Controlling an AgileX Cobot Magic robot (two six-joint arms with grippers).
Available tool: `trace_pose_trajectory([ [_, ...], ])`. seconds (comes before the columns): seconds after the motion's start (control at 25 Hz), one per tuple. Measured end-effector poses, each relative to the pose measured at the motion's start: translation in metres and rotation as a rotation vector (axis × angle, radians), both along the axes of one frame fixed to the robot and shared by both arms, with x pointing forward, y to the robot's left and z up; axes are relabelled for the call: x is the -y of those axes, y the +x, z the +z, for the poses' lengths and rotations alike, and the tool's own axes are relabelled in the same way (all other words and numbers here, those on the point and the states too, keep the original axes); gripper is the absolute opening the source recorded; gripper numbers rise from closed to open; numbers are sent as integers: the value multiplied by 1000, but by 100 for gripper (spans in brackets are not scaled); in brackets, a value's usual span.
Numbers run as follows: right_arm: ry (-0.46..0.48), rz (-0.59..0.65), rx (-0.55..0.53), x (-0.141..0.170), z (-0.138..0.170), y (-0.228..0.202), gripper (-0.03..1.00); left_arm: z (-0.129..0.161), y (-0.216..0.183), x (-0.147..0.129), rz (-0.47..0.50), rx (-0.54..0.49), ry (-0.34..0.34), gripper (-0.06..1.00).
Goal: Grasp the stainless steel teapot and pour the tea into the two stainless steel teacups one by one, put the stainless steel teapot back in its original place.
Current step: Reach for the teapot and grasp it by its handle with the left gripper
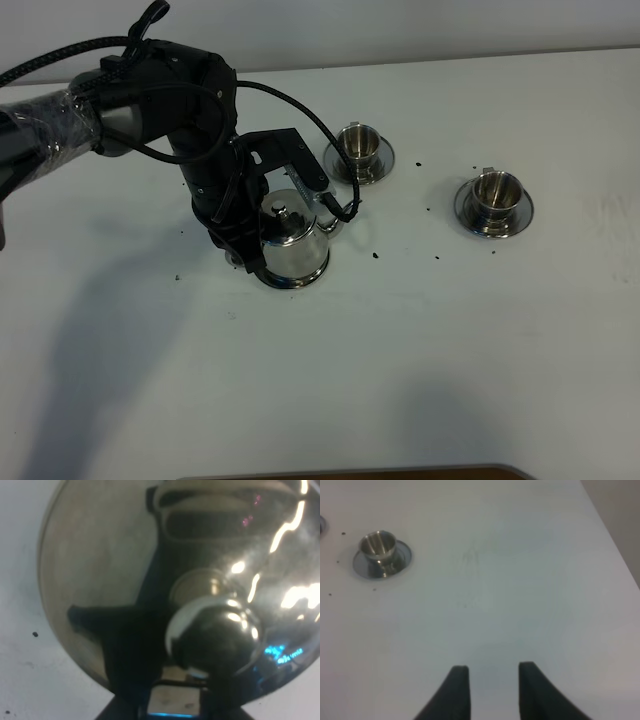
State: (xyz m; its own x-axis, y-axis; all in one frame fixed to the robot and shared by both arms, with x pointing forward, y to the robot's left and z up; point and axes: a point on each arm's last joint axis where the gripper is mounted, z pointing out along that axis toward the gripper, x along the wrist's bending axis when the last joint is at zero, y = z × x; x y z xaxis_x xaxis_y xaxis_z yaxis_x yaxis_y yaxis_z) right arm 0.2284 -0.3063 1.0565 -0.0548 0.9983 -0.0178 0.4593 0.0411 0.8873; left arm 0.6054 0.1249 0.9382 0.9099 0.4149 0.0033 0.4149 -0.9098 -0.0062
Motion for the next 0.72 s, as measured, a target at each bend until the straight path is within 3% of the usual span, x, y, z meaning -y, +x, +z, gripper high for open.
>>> trace_pose_trajectory([
  [0.72, 0, 0, 0, 0, 0, 0, 24, 0, -1, 1, -47, -6, -15, 25],
])
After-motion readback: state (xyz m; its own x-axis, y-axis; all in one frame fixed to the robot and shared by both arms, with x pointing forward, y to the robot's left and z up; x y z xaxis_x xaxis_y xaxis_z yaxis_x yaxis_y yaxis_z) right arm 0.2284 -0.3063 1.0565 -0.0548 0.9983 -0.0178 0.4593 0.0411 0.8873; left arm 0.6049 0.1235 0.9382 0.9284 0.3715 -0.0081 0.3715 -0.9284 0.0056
